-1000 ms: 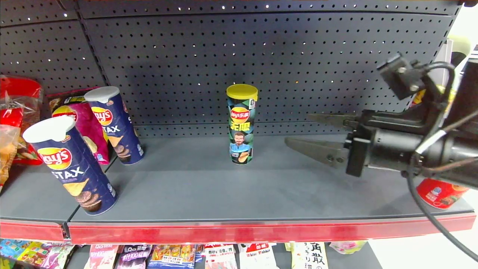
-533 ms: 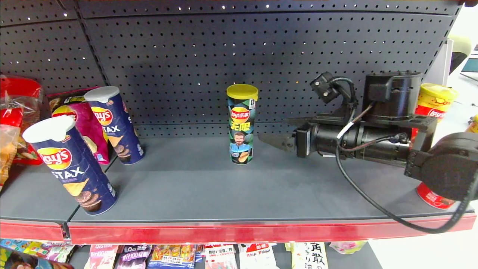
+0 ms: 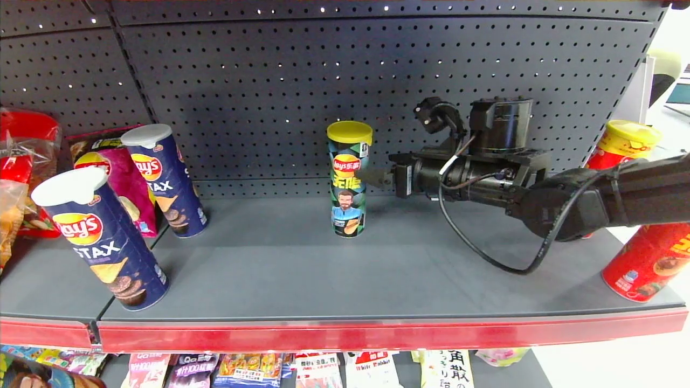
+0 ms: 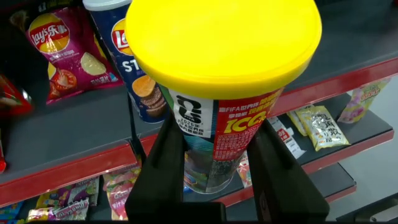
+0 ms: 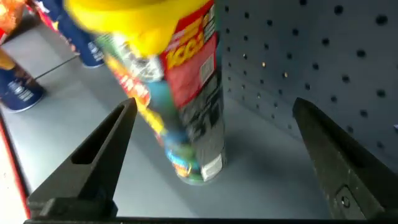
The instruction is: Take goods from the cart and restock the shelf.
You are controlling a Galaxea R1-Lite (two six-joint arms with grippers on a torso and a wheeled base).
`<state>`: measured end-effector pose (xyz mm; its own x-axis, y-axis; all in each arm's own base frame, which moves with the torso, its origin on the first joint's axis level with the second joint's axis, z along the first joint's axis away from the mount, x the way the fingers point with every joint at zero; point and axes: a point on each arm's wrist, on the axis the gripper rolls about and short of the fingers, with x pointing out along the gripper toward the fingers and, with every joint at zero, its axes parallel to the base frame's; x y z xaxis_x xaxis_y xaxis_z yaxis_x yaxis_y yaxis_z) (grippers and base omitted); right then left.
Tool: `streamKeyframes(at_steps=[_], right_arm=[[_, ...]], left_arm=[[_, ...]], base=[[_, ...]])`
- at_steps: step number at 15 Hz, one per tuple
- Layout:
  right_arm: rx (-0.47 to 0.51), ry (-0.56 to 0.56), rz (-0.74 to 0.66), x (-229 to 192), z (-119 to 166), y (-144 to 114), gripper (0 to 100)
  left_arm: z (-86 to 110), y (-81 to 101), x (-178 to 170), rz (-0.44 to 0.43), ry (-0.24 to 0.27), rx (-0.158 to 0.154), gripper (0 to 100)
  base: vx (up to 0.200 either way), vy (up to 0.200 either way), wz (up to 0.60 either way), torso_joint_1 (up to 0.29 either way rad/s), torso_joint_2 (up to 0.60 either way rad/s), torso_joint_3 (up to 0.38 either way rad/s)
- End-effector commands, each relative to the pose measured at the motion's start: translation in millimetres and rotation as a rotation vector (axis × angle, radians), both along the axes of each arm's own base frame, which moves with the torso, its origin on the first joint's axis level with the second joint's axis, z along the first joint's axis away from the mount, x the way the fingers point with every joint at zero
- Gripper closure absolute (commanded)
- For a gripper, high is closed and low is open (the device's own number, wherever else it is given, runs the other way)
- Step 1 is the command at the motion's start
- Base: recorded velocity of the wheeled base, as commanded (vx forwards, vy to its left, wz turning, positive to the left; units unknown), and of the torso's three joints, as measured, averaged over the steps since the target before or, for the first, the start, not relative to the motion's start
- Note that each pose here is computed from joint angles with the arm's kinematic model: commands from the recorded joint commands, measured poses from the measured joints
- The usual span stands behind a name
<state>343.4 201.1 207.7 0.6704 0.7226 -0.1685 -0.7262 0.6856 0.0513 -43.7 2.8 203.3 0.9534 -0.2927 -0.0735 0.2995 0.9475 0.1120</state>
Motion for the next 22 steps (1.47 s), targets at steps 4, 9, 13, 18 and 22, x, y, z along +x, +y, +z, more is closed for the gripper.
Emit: streamKeyframes(at_steps=[4, 9, 13, 18, 22], right_arm=[[0.001, 0.006, 0.036, 8, -7, 9, 0], [0.009, 0.007, 0.104, -2, -6, 28, 0], [0.015, -0.003, 0.121, 10, -12, 44, 0], [0.023, -0.014, 0.118, 22, -14, 51, 0], [0.022, -0.013, 0.110, 30, -18, 52, 0]], left_arm=[[0.0, 0.0, 0, 0.000, 0.002, 0.000, 100], [-0.8, -0.1, 1, 0.000, 0.005, 0.001, 100], [-0.4, -0.1, 0, 0.000, 0.004, 0.001, 100], [0.4, -0.1, 0, 0.000, 0.002, 0.000, 100], [0.2, -0.2, 1, 0.000, 0.007, 0.001, 100]], base=[[0.000, 0.000, 0.00, 0.000, 0.00, 0.000], [0.000, 0.000, 0.00, 0.000, 0.00, 0.000], [0.000, 0.000, 0.00, 0.000, 0.00, 0.000], [0.000, 0.000, 0.00, 0.000, 0.00, 0.000], [0.000, 0.000, 0.00, 0.000, 0.00, 0.000]])
